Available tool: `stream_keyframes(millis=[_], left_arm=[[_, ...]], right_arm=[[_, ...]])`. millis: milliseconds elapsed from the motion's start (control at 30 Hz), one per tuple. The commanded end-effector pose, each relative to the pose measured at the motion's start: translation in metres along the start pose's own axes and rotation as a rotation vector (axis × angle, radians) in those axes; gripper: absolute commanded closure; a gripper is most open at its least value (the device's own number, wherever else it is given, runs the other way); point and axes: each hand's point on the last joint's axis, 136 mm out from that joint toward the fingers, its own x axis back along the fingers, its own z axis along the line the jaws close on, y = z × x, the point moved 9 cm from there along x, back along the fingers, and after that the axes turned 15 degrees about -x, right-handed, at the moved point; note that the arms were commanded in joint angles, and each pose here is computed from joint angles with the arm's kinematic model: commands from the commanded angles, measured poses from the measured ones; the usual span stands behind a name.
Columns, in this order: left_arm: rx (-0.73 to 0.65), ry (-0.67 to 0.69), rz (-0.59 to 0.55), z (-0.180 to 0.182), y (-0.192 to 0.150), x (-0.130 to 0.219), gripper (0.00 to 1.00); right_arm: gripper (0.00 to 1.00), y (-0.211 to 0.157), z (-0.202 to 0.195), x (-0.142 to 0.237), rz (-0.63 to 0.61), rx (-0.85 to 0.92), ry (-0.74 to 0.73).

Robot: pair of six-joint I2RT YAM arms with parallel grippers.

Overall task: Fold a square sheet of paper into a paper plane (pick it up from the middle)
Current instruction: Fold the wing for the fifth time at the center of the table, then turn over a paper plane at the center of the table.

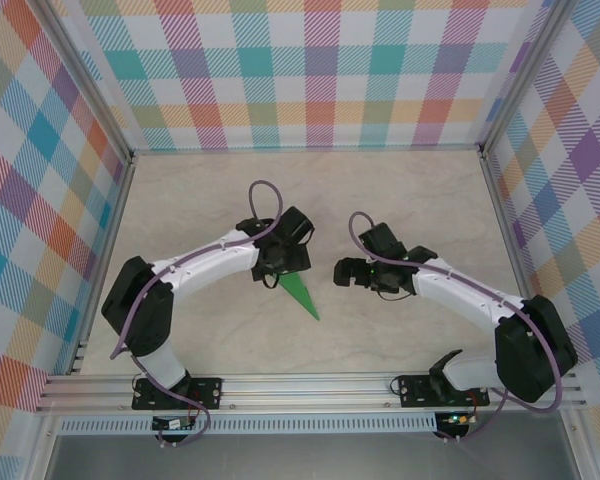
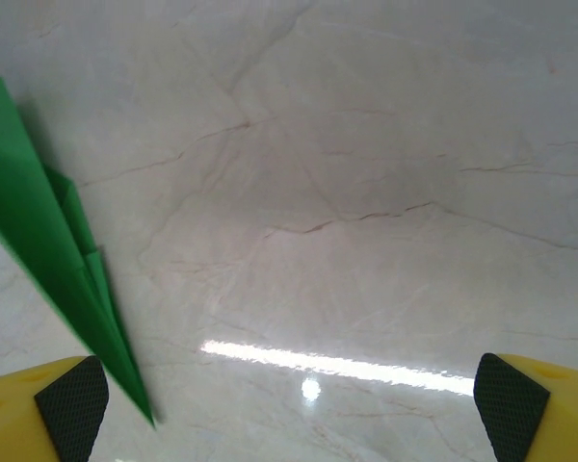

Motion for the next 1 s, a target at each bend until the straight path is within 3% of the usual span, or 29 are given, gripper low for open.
stream_keyframes(millis=[0, 133, 267, 633, 967], left_arm=[[0.015, 0.143, 0.048, 0.0, -0.008, -0.01, 0.09], [0.008, 0.166, 0.084, -0.015, -0.006, -0.023, 0.1], [0.004, 0.187, 0.109, -0.026, -0.005, -0.031, 0.17], [0.104, 0.174, 0.134, -0.024, -0.013, -0.033, 0.5], [0.163, 0.165, 0.108, -0.015, -0.019, -0.027, 0.73]], right_arm=[[0.0, 0.004, -0.013, -0.003, -0.027, -0.049, -0.038], [0.0, 0.008, -0.019, -0.008, -0.024, -0.08, -0.067], [0.0, 0.009, -0.023, -0.01, -0.017, -0.091, -0.083], [0.0, 0.01, -0.024, -0.012, -0.005, -0.1, -0.096], [0.0, 0.011, -0.022, -0.014, 0.014, -0.104, -0.107]])
